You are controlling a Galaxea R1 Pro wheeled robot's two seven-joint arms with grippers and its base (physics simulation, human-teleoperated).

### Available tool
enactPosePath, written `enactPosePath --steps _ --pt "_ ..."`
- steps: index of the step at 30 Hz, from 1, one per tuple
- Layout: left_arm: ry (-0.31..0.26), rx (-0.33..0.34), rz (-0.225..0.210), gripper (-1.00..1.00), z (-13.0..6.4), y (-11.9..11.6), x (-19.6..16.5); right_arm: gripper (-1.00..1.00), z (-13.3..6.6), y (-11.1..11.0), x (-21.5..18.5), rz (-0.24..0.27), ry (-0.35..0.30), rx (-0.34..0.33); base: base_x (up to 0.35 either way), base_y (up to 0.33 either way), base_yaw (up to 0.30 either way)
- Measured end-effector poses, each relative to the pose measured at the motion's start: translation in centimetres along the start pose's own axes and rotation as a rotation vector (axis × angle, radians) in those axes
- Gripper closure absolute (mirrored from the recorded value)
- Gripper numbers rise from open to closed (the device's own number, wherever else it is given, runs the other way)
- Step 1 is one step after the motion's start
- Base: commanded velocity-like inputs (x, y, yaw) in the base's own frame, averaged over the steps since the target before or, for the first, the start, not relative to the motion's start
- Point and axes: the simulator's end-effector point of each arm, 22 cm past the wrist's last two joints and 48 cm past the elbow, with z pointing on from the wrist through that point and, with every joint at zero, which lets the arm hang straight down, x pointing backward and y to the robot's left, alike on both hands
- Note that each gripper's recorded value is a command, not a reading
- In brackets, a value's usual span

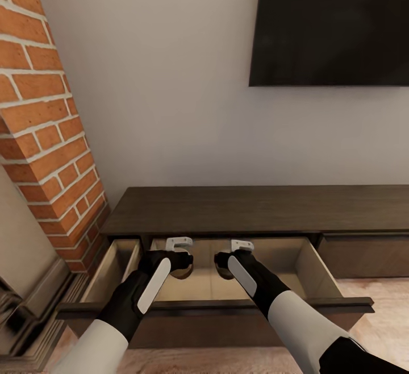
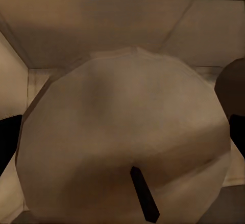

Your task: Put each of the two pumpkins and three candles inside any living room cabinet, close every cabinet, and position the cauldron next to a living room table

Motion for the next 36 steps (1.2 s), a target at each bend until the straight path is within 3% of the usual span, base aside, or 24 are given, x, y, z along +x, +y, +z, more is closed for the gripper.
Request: enactPosePath --steps 10,19,36 --pt "0.04 -0.003 -0.006 1.0 1.7 0.4 1.7 1.0 1.8 -0.3 1.8 0.003 0.038 0.006 0.0 0.0 0.0" --pt "0.032 0.001 -0.008 1.0 1.6 0.3 1.4 1.0 1.8 -0.3 1.8 0.002 0.036 0.006 0.006 0.0 0.0" --pt "0.032 0.002 -0.006 1.0 1.5 0.2 1.4 1.0 1.8 -0.3 1.7 0.001 0.035 0.006 0.161 0.0 0.0"
